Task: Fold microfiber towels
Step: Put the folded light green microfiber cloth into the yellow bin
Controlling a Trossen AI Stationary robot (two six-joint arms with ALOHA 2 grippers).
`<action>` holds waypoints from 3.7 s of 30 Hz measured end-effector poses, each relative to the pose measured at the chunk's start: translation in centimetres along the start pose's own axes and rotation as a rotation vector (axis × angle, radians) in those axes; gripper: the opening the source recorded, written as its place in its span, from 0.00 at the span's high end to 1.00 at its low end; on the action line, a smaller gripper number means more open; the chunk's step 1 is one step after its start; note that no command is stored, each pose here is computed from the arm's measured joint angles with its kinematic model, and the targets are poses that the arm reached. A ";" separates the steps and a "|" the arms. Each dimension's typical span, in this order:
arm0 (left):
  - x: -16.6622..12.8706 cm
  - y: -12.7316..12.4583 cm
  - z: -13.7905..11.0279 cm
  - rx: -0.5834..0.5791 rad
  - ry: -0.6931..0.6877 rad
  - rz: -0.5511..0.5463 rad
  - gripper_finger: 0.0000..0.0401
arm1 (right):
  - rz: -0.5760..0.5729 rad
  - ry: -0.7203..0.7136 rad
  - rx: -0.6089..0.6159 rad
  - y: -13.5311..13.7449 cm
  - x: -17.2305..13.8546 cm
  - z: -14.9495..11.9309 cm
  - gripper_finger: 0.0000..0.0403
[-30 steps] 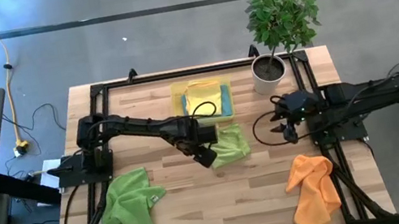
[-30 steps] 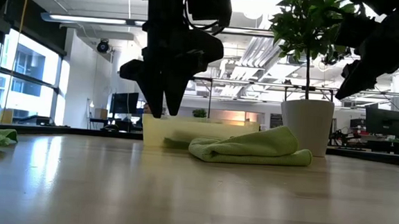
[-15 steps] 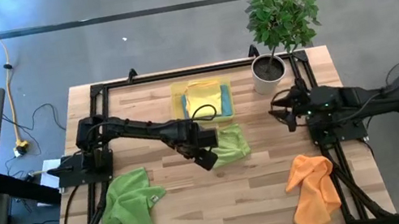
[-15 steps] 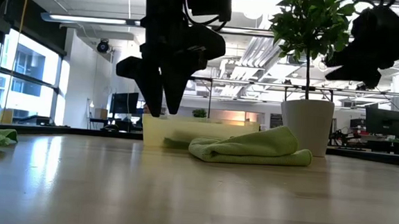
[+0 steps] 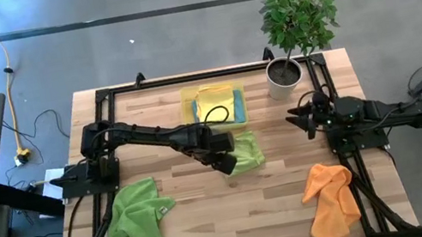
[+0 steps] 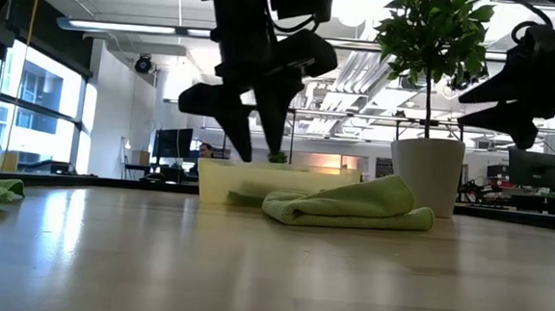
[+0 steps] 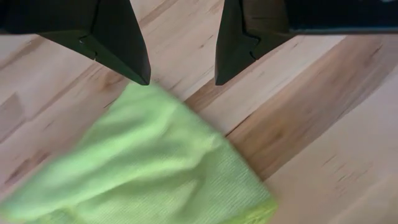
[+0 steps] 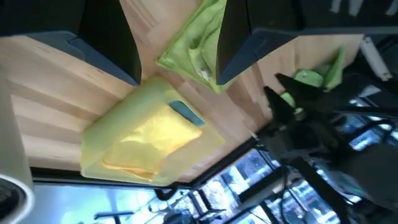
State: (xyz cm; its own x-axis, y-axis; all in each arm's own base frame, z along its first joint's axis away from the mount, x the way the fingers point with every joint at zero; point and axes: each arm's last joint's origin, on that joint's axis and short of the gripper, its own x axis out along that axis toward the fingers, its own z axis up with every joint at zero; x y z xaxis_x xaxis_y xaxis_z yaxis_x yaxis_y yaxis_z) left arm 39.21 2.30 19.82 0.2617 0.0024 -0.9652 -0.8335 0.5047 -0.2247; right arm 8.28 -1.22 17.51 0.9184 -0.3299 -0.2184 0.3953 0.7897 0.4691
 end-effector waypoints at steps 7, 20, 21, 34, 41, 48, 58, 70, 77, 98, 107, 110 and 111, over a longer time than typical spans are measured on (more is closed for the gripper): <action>-0.1 -0.7 0.6 -0.013 -0.091 -0.059 0.57 | -0.059 0.026 0.001 -0.4 0.3 -0.5 0.51; -0.2 -1.4 1.1 -0.018 -0.151 -0.129 0.57 | -0.012 0.062 -0.096 -0.2 0.3 -0.6 0.51; -0.2 -1.6 1.2 -0.010 -0.161 -0.144 0.57 | -0.012 0.063 -0.097 -0.2 0.3 -0.6 0.51; -0.9 -4.4 0.9 0.125 -0.288 -0.341 0.57 | -0.084 0.010 -0.096 -0.4 0.3 -0.4 0.51; -0.5 -4.3 -1.4 0.119 -0.219 -0.235 0.50 | -0.083 0.011 -0.096 -0.4 0.3 -0.4 0.51; -0.4 -4.3 -3.2 0.049 -0.265 -0.109 0.31 | -0.082 0.011 -0.096 -0.4 0.3 -0.4 0.51; 1.2 -1.6 -1.7 -0.043 -0.287 0.035 0.24 | -0.082 0.012 -0.097 -0.4 0.3 -0.4 0.51; 5.6 2.1 -0.4 -0.201 -0.474 -0.036 0.24 | -0.082 0.012 -0.097 -0.4 0.3 -0.4 0.51; 5.9 2.0 -0.1 -0.167 -0.583 0.015 0.24 | -0.082 0.012 -0.097 -0.4 0.3 -0.4 0.51; 9.0 2.1 0.8 0.279 -0.450 -0.001 0.41 | -0.081 0.011 -0.096 -0.4 0.2 -0.4 0.51; 8.8 1.0 0.2 0.411 -0.419 -0.031 0.80 | -0.081 0.011 -0.096 -0.4 0.2 -0.4 0.51; 8.4 0.0 -0.1 0.481 -0.391 -0.054 0.91 | -0.082 0.011 -0.096 -0.4 0.2 -0.4 0.51; 8.2 -0.3 -0.3 0.504 -0.372 -0.058 0.94 | -0.081 0.011 -0.096 -0.4 0.2 -0.4 0.51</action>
State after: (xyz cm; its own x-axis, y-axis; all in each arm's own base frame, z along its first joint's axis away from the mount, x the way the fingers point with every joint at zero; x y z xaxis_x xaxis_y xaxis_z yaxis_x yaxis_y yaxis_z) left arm 41.48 1.94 11.93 0.5275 0.2172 -0.8213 -0.5045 0.8580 -0.0971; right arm 8.34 -1.40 16.91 0.8828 -0.3898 -0.2619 0.4646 0.8067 0.3652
